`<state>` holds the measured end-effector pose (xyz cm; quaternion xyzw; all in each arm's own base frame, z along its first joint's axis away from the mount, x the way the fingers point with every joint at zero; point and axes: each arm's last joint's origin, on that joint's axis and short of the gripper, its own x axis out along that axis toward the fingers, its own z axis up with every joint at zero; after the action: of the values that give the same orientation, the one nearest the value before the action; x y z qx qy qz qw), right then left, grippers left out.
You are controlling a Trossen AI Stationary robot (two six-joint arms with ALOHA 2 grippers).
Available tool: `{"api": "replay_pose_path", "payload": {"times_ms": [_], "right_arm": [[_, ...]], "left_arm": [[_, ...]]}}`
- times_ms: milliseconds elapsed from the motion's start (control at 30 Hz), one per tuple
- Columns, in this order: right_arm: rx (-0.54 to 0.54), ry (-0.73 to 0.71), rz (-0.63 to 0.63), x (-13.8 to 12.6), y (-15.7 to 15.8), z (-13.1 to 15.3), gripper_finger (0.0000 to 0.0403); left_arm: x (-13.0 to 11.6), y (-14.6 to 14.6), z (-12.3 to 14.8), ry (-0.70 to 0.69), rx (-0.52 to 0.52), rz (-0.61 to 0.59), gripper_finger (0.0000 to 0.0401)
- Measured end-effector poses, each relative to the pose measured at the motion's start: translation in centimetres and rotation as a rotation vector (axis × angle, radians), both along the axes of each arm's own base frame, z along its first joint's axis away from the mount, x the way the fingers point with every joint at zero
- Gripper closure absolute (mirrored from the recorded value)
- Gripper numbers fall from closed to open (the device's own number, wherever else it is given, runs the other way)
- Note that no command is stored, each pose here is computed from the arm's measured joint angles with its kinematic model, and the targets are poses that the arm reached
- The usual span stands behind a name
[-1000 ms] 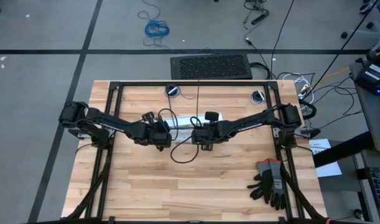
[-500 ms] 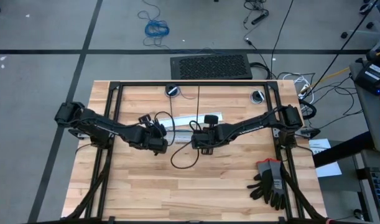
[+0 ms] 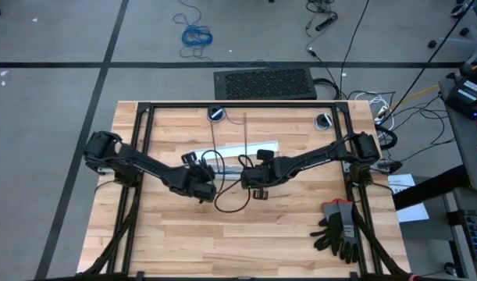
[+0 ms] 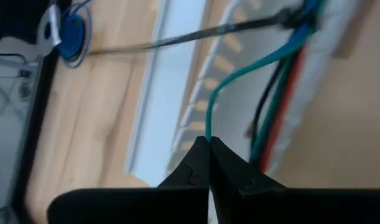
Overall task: Ziptie cables
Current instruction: Put the colored zip tied cable wires into the white cable duct
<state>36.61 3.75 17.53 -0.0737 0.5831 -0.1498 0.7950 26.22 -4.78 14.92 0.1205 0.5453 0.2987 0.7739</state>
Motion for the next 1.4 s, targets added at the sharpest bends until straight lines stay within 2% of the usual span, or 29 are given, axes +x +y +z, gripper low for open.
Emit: {"api": "replay_pose_path", "payload": {"times_ms": [100,333,467,867,967,1067,1133,1267,1400], "right_arm": [[0.029,0.007,0.007,-0.1,0.2,-0.1,0.0382],[0.0,0.021,-0.002,-0.3,0.2,-0.2,0.0299],[0.001,0.019,-0.033,-0.3,-0.4,-0.2,0.027],[-0.054,0.011,-0.042,-0.4,-0.6,0.2,0.0265],[-0.055,0.02,-0.043,-0.4,-0.6,0.2,0.0265],[-0.073,0.021,-0.05,-0.5,-0.6,0.2,0.0265],[-0.092,0.02,-0.054,-0.5,-0.6,0.2,0.0265],[-0.18,0.012,-0.067,-0.7,-0.5,0.4,0.0267],[-0.215,-0.012,-0.069,-0.9,-0.6,1.3,0.027]], "left_arm": [[-0.2,0.2,-0.2,0.031,0.023,0.013,0.0387],[-0.6,0.4,0.1,0.074,0.049,0.011,0.0355],[-0.6,0.4,0.2,0.079,0.052,0.005,0.035],[0.7,-0.2,2.1,0.163,0.108,-0.166,0.0347],[0.4,0.0,2.0,0.231,0.122,-0.209,0.0333],[-0.5,0.3,2.9,0.33,0.217,-0.181,0.0316],[-0.8,0.1,4.2,0.313,0.24,-0.12,0.0307],[-0.8,-1.0,6.5,0.208,0.2,-0.038,0.0304],[-0.8,-1.7,7.7,0.151,0.164,-0.057,0.0303]]}}
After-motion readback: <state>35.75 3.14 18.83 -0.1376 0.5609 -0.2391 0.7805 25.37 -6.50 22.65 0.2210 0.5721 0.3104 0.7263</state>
